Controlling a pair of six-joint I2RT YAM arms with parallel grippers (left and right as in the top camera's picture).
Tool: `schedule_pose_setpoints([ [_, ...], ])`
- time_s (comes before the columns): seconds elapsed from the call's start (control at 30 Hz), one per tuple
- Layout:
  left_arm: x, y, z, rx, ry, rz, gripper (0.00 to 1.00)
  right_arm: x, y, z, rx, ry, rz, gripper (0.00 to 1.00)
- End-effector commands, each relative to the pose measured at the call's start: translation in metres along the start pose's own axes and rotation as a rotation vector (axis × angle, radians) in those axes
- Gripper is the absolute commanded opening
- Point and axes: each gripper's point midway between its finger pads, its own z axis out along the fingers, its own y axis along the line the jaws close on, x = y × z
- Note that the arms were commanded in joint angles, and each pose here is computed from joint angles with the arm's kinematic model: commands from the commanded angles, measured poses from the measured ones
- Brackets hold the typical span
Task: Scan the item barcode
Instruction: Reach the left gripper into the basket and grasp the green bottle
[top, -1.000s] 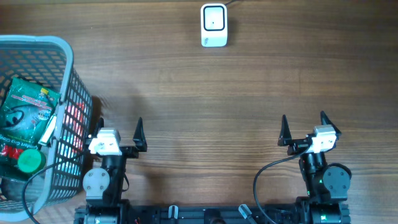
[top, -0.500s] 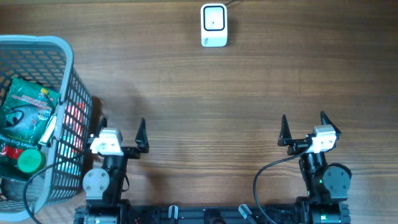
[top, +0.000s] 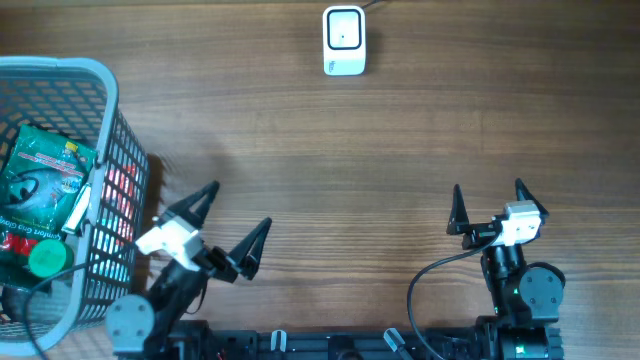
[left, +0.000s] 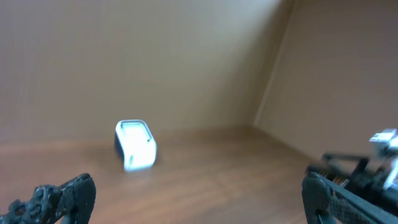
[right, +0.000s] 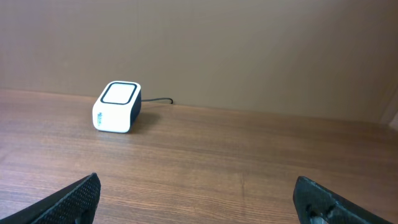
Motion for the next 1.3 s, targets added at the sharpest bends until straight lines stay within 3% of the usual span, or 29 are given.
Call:
schedule_pose_setpoints([
  [0.0, -0.048, 0.005, 0.006, -0.097, -0.007, -0.176, 1.0, -0.002, -0.001, 0.0, 0.007, -0.008, -0.009, 1.0],
  [0.27, -0.153, 0.009, 0.063, -0.145, 0.148, -0.192, 1.0, -0.002, -0.001, 0.0, 0.007, -0.008, -0.009, 1.0],
  [0.43, -0.123, 0.023, 0.075, -0.192, 0.328, -0.316, 1.0, -0.002, -0.001, 0.0, 0.007, -0.008, -0.009, 1.0],
  [0.6, -0.155, 0.059, 0.078, -0.362, 0.21, -0.432, 1.0, -0.002, -0.001, 0.0, 0.007, -0.008, -0.009, 1.0],
  [0.77, -0.219, 0.118, 0.04, -0.741, 0.075, -0.497, 1.0, -0.002, -0.001, 0.0, 0.006, -0.008, -0.009, 1.0],
  [0.83, -0.23, 0.142, 0.009, -0.945, 0.06, -0.53, 1.0, -0.002, -0.001, 0.0, 0.007, -0.008, -0.009, 1.0],
  [0.87, -0.229, 0.159, -0.02, -1.125, 0.026, -0.601, 1.0, -0.002, -0.001, 0.0, 0.007, -0.008, -0.009, 1.0],
  [0.97, -0.201, 0.187, -0.095, -1.544, -0.089, -0.829, 1.0, -0.002, -0.001, 0.0, 0.006, -0.008, -0.009, 1.0],
  [1.03, -0.176, 0.195, -0.13, -1.739, -0.124, -0.977, 1.0, -0.002, -0.001, 0.0, 0.007, -0.008, -0.009, 1.0],
  [1.1, -0.152, 0.206, -0.157, -1.889, -0.093, -1.082, 1.0, -0.002, -0.001, 0.0, 0.006, -0.008, -0.009, 1.0],
  [1.27, -0.118, 0.225, -0.193, -2.094, 0.027, -1.183, 1.0, -0.002, -0.001, 0.0, 0.007, -0.008, -0.009, 1.0],
])
